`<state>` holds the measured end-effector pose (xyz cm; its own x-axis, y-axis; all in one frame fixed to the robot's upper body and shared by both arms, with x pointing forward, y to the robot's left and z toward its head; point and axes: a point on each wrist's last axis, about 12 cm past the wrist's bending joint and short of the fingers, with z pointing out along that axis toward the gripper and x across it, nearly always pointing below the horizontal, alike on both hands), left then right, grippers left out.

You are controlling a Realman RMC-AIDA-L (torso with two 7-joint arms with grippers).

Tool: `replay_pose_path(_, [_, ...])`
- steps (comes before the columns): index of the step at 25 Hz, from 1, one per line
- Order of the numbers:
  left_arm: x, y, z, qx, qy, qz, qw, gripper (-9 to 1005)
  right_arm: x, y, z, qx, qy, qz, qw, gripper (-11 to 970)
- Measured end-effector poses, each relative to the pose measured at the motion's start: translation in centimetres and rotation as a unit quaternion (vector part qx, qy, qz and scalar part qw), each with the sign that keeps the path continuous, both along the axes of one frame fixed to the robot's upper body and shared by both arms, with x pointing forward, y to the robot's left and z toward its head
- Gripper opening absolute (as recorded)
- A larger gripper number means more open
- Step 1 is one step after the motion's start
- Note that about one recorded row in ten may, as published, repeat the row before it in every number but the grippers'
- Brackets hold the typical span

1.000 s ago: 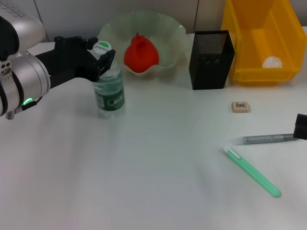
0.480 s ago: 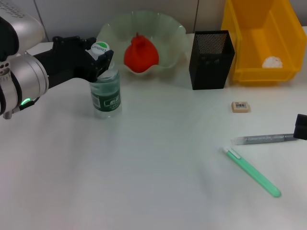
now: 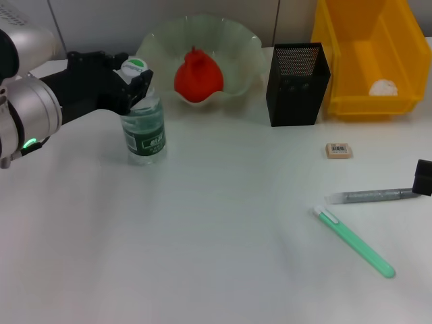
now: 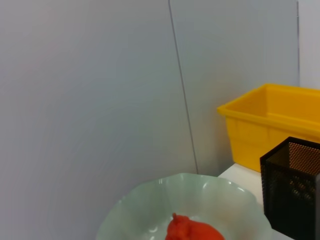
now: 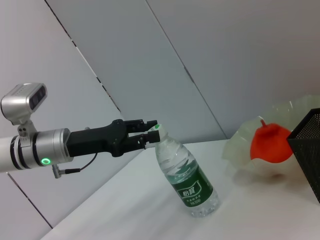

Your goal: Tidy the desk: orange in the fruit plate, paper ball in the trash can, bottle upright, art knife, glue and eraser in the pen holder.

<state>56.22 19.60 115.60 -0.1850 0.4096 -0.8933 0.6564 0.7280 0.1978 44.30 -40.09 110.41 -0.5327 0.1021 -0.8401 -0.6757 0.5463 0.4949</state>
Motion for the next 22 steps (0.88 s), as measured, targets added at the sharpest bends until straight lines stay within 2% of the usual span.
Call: replay_pose_path(22, [-0.28,1.03,-0.41,0.002,0.007,0.012,1.0,424,0.18,0.11,0.07,0.002,0.0,0.002,1.0,578])
